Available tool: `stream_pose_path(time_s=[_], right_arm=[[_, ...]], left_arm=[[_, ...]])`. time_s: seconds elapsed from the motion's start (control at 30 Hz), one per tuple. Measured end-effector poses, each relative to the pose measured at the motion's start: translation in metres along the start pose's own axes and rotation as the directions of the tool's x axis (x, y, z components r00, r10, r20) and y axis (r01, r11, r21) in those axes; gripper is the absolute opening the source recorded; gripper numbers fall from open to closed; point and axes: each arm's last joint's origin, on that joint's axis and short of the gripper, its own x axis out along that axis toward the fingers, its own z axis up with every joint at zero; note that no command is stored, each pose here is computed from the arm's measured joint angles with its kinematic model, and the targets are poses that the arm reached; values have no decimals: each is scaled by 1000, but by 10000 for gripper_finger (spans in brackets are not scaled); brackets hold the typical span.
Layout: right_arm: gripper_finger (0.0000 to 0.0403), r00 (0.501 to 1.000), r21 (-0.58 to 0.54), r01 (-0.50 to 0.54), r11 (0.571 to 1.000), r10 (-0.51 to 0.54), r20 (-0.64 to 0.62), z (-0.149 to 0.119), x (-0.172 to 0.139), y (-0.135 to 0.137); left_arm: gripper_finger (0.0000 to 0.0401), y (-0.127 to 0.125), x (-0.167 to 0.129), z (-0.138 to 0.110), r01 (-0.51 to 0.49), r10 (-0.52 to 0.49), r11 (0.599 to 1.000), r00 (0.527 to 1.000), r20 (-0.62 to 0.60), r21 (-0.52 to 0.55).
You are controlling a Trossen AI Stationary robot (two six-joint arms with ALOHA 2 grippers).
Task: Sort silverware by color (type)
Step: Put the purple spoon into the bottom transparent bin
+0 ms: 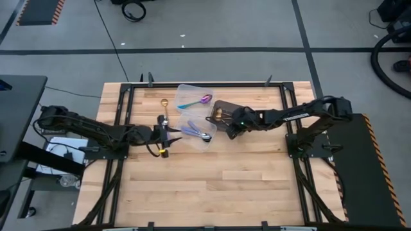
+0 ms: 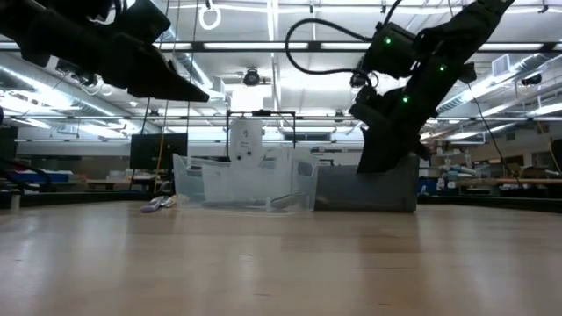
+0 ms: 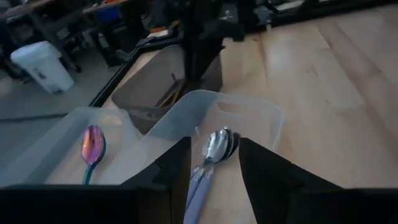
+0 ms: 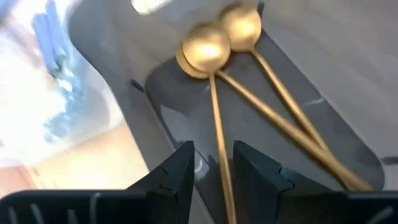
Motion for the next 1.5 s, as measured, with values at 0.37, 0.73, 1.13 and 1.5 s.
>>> stream_pose_path(time_s=[0.37,0.73,1.13,1.5], right_arm=[[122,989,-86,-79,993,89,122,15,-37,3],[121,943,-276,-123,953,198,266,15,-65,25],[121,892,-475,-68,877,267,365,-14,-56,72],[121,865,-531,38,847,238,441,-36,-45,93]], left_arm=[[142,8,2,-5,-81,72,988,994,-77,-129],[142,12,0,-2,-198,133,954,952,-275,-224],[142,9,-11,-25,-344,123,863,854,-506,-370],[142,-6,-12,-39,-431,141,818,791,-595,-379]])
